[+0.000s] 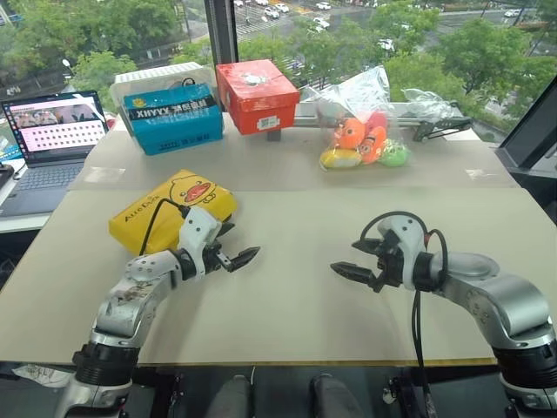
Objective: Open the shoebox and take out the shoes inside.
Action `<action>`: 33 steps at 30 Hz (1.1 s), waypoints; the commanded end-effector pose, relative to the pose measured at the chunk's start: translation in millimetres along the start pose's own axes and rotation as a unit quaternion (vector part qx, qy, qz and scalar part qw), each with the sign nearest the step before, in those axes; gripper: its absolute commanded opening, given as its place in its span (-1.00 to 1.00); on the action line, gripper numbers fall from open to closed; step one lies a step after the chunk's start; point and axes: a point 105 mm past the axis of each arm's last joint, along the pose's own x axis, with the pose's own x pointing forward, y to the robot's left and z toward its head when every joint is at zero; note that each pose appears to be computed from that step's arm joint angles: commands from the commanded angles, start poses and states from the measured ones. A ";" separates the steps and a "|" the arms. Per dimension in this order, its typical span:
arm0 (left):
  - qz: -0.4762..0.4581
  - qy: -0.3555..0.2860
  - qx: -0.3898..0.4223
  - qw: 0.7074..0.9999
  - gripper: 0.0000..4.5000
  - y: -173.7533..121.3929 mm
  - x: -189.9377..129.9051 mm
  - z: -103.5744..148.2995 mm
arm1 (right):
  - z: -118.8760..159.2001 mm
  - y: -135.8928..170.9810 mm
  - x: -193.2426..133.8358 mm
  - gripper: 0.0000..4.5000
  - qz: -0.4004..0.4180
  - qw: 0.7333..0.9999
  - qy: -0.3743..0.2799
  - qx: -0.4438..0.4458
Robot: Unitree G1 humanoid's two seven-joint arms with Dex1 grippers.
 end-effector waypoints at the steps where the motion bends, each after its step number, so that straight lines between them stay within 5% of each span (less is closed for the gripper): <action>1: -0.036 -0.042 -0.015 0.998 1.00 -4.5 -5.0 29.8 | 13.4 5.1 -6.4 0.99 0.017 0.999 -0.021 -0.018; 3: -0.082 -0.114 -0.040 0.989 1.00 -6.6 -21.4 83.7 | 36.2 13.8 -11.5 0.99 0.056 0.997 -0.052 -0.026; 5: -0.087 -0.141 -0.037 0.986 1.00 -1.5 -32.7 110.4 | 50.2 16.8 -13.0 0.99 0.075 0.994 -0.068 -0.035; 11: 0.006 -0.093 0.040 0.995 1.00 41.0 -58.2 118.6 | 69.7 17.1 0.9 0.99 0.099 0.990 -0.071 -0.072; 13: 0.047 -0.084 0.056 0.994 0.76 59.3 -69.1 116.8 | 76.4 17.9 6.5 1.00 0.108 0.988 -0.079 -0.079; 16: 0.123 -0.071 0.065 0.988 0.34 95.6 -92.5 111.1 | 91.8 19.5 22.1 0.67 0.118 0.984 -0.100 -0.089; 24: 0.286 -0.046 0.068 0.955 -0.98 178.7 -154.8 70.5 | 116.9 25.0 76.3 -0.58 0.112 0.974 -0.144 -0.136; 27: 0.355 -0.031 0.074 0.931 -1.00 207.5 -176.8 52.2 | 118.5 32.4 90.7 -0.99 0.116 0.971 -0.151 -0.144; 33: 0.464 0.049 0.096 0.879 -1.00 242.1 -198.1 18.3 | 122.9 51.2 110.2 -0.99 0.120 0.969 -0.176 -0.124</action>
